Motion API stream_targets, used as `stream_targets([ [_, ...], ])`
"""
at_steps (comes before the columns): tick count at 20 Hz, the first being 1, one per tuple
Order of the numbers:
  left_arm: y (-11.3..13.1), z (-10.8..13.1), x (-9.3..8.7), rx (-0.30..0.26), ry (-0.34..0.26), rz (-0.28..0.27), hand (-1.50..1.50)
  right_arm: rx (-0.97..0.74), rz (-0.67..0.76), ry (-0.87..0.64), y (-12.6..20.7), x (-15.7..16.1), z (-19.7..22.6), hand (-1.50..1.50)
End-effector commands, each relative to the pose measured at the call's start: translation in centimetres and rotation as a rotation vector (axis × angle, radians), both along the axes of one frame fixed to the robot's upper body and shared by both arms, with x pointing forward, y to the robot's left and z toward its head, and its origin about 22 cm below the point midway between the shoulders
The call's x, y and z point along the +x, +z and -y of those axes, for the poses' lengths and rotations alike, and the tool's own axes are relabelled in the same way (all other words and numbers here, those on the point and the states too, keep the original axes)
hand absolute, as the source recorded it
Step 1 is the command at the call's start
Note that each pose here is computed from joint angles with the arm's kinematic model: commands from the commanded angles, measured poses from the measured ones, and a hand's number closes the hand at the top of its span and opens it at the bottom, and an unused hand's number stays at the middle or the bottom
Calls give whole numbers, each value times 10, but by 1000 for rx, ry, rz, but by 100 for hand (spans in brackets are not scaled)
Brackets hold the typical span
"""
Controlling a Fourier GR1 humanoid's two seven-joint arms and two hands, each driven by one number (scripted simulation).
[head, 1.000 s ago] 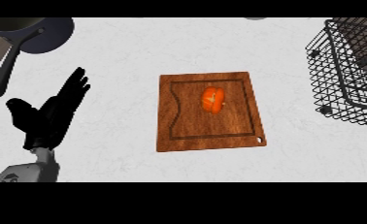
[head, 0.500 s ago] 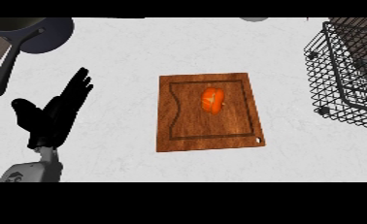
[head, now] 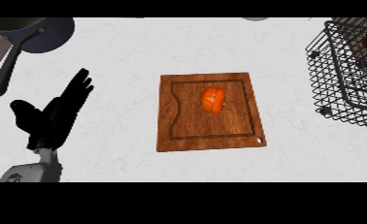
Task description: Pick the bell pepper from the cutting board and place it in the tiered basket
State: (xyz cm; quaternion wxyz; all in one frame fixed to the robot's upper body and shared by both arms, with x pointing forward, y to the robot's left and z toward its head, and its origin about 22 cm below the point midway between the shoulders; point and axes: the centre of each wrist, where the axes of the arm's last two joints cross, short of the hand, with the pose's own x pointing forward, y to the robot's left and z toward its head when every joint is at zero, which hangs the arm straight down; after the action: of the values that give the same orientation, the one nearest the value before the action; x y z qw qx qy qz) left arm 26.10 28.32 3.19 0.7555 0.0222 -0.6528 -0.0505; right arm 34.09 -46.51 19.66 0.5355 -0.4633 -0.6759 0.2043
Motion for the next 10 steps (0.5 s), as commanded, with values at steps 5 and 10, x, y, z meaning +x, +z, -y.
stream_targets([
  [5,12,11,-1,11,-16,2,0,282,81,3,-19,23,-16,-150],
  [10,-1,-3,-6,13,16,-7,0,508,164,7,-2,14,7,-150],
])
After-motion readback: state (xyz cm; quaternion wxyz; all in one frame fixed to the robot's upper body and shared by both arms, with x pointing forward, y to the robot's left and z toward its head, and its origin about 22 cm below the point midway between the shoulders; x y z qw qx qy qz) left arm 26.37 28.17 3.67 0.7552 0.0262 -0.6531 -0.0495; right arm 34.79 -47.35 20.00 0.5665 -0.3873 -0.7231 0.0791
